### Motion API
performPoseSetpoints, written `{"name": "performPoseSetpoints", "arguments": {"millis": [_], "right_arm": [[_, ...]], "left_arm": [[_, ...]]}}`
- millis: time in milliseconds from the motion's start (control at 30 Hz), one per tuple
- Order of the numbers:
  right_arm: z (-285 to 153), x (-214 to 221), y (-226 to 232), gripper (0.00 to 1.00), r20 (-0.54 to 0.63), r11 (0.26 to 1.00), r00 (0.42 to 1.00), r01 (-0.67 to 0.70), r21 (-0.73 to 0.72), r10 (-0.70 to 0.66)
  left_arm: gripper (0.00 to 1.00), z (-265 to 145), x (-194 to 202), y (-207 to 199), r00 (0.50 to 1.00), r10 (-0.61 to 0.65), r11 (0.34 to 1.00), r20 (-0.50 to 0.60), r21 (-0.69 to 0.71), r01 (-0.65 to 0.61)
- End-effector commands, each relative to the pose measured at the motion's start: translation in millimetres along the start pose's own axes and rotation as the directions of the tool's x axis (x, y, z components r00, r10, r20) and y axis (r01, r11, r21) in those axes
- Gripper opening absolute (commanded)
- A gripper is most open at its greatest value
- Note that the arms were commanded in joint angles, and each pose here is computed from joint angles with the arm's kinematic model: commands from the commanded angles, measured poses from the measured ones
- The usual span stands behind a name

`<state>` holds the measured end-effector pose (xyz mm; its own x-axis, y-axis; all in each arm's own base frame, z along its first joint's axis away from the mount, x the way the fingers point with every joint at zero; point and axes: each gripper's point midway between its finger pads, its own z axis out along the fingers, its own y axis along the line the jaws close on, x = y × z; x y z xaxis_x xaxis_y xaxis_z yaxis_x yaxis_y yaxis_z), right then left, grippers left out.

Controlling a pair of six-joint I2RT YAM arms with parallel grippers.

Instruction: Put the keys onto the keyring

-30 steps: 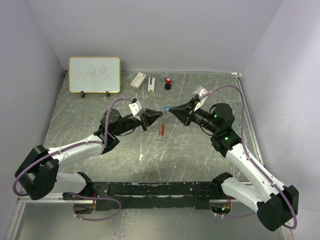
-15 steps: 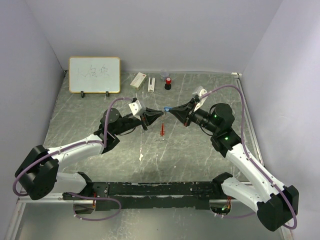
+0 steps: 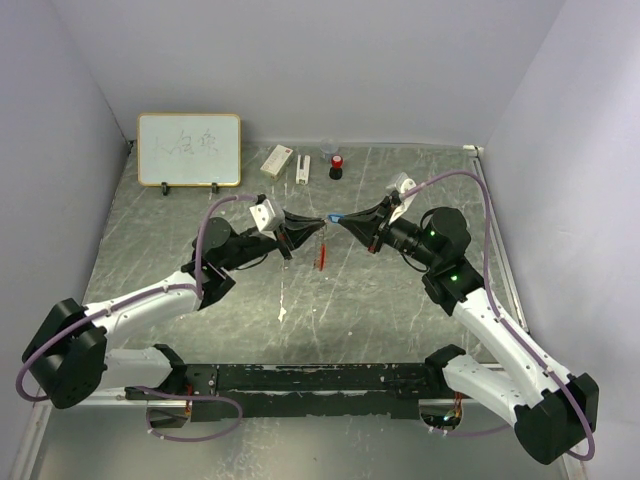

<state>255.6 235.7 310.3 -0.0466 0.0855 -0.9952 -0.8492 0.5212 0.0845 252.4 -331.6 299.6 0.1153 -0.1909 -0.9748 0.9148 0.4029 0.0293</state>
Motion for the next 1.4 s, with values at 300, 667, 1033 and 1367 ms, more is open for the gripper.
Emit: {"name": "performPoseSetpoints", "arguments": {"millis": [300,667,1033,1367], "right_arm": [[-2.8,-14.2,1.7,0.0,0.036,1.0,0.999,0.027,0.001,-0.027],[0.9,-25.7,4.0,0.0,0.06,0.999,0.997,0.048,-0.02,-0.047],[1.4,-31.8,6.4,0.0,0.067,0.998,0.996,0.054,-0.03,-0.052],[1.0,-38.1,-2.6,0.0,0.07,0.997,0.995,0.07,0.022,-0.072]], "left_arm": [[0.07,2.5,-19.7,-3.0,0.998,0.003,1.0,0.059,0.028,-0.005],[0.07,7.4,-1.3,-13.9,0.999,-0.035,0.994,0.011,0.104,0.033],[0.07,12.0,2.9,-6.7,0.999,-0.035,0.996,-0.001,0.084,0.035],[1.0,-10.1,-2.6,22.9,1.0,-0.022,0.992,-0.014,-0.121,0.02]]}}
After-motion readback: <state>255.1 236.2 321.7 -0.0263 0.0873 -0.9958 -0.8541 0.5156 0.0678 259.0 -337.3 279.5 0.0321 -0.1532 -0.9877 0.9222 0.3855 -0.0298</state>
